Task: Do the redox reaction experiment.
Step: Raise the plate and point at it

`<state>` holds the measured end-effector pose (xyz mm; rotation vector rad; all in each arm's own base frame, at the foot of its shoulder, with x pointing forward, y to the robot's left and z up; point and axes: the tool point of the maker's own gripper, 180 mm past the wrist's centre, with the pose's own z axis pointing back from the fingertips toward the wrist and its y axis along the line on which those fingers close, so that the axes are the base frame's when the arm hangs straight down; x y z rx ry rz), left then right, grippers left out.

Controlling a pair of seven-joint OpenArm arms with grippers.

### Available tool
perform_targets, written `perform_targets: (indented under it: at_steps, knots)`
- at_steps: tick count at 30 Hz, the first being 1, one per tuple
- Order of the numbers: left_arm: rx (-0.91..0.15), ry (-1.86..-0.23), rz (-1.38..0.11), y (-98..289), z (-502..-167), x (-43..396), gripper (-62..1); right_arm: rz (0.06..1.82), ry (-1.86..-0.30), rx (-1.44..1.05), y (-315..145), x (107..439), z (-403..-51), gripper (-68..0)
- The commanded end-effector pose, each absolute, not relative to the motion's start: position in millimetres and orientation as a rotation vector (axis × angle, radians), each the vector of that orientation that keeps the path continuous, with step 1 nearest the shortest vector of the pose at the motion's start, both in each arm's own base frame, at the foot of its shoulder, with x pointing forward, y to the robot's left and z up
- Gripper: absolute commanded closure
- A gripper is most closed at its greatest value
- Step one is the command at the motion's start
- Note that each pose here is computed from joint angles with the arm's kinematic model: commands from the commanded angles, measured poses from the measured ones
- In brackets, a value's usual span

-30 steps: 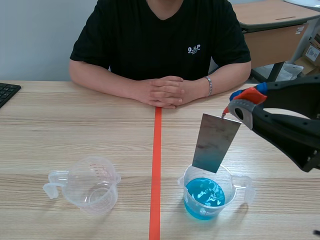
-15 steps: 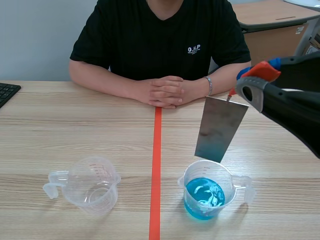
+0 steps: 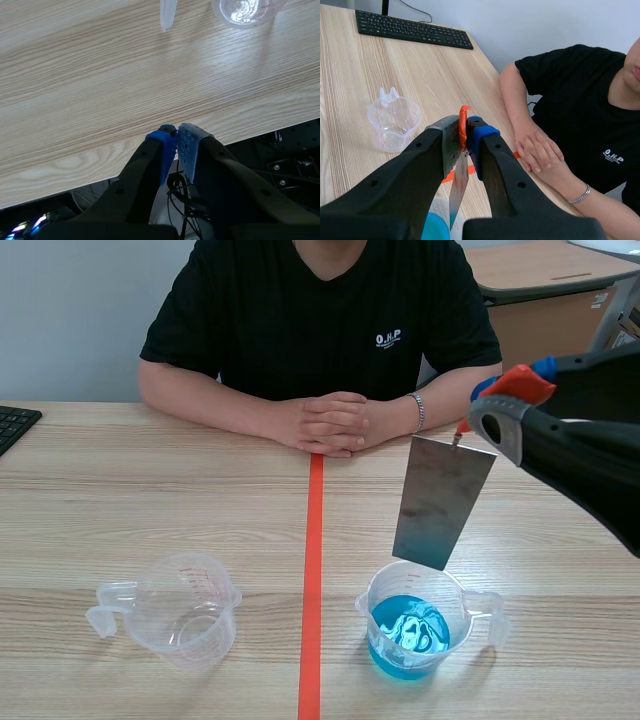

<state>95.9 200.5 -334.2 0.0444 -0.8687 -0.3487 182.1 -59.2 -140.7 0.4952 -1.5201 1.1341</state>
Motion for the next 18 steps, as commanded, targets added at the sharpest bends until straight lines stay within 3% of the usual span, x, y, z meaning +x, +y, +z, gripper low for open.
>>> perform_targets:
  at_steps: [1, 12, 18]
  knots:
    - [0.027, -0.911, -0.387, 195.6, -325.7, 105.4, -5.7, 1.141, -1.552, 0.521, -55.8, 179.7, -131.0, -1.5]
    - [-0.044, -1.039, -0.697, 179.4, -299.7, 159.1, -5.7, 1.140, -1.549, 0.520, -56.0, 180.0, -131.5, -1.5]
    - [-0.196, -1.107, -0.941, 141.9, -282.7, 176.6, -5.7, 1.140, -1.548, 0.519, -56.1, 180.1, -131.7, -1.5]
